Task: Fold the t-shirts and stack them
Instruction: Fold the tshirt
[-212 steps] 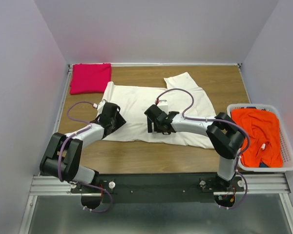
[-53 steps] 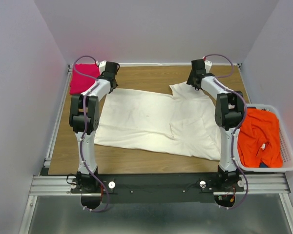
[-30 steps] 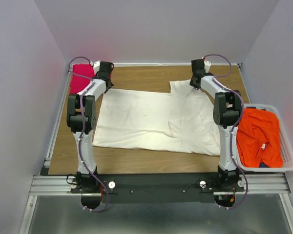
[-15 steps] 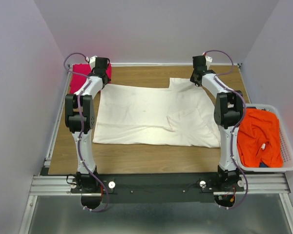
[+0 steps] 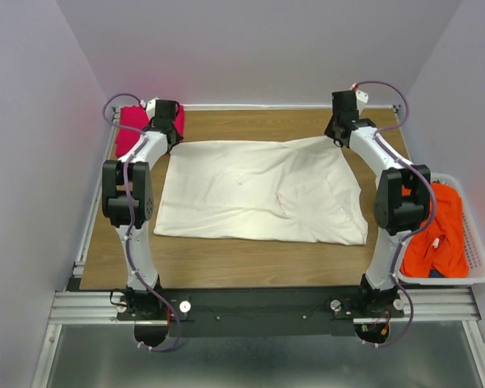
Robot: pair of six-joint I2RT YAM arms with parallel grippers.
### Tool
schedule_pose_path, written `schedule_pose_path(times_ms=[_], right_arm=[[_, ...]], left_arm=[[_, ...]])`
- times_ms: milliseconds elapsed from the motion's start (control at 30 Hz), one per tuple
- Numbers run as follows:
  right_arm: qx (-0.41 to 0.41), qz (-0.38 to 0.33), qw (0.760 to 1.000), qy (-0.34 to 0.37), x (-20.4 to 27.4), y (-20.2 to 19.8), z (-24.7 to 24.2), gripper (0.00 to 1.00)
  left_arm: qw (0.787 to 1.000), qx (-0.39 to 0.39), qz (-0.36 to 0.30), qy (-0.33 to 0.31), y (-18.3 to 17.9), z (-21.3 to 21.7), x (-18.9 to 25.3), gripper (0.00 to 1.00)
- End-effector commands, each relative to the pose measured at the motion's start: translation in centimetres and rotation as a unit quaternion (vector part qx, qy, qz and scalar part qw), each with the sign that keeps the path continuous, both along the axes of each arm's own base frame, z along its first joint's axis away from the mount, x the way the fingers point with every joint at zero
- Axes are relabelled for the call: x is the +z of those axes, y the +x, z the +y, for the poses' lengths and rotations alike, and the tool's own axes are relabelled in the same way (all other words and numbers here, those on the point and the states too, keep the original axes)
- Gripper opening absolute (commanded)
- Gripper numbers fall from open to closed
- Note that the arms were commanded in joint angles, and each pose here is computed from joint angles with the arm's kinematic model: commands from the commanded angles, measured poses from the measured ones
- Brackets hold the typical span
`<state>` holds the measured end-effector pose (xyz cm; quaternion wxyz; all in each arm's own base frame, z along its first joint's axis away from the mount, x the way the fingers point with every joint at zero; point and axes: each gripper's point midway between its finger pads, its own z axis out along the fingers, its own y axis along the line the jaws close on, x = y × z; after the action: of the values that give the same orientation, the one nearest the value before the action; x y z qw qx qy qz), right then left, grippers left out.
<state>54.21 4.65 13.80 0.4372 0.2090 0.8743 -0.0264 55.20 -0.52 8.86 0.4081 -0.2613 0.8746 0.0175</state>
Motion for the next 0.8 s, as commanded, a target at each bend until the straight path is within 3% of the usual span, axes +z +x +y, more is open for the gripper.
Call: schedule_pose_path(times_ms=[0, 767], right_arm=[[-0.03, 0.007, 0.999, 0.011, -0.1, -2.6, -1.2, 0.06], [-0.027, 0.051, 0.996, 0.065, -2.4, -13.7, -1.0, 0.06]], left_arm=[[0.999, 0.006, -0.026, -0.024, -1.3, 0.1, 2.6, 0.0], [0.997, 0.019, -0.038, -0.07, -9.6, 0.9, 3.2, 0.0]])
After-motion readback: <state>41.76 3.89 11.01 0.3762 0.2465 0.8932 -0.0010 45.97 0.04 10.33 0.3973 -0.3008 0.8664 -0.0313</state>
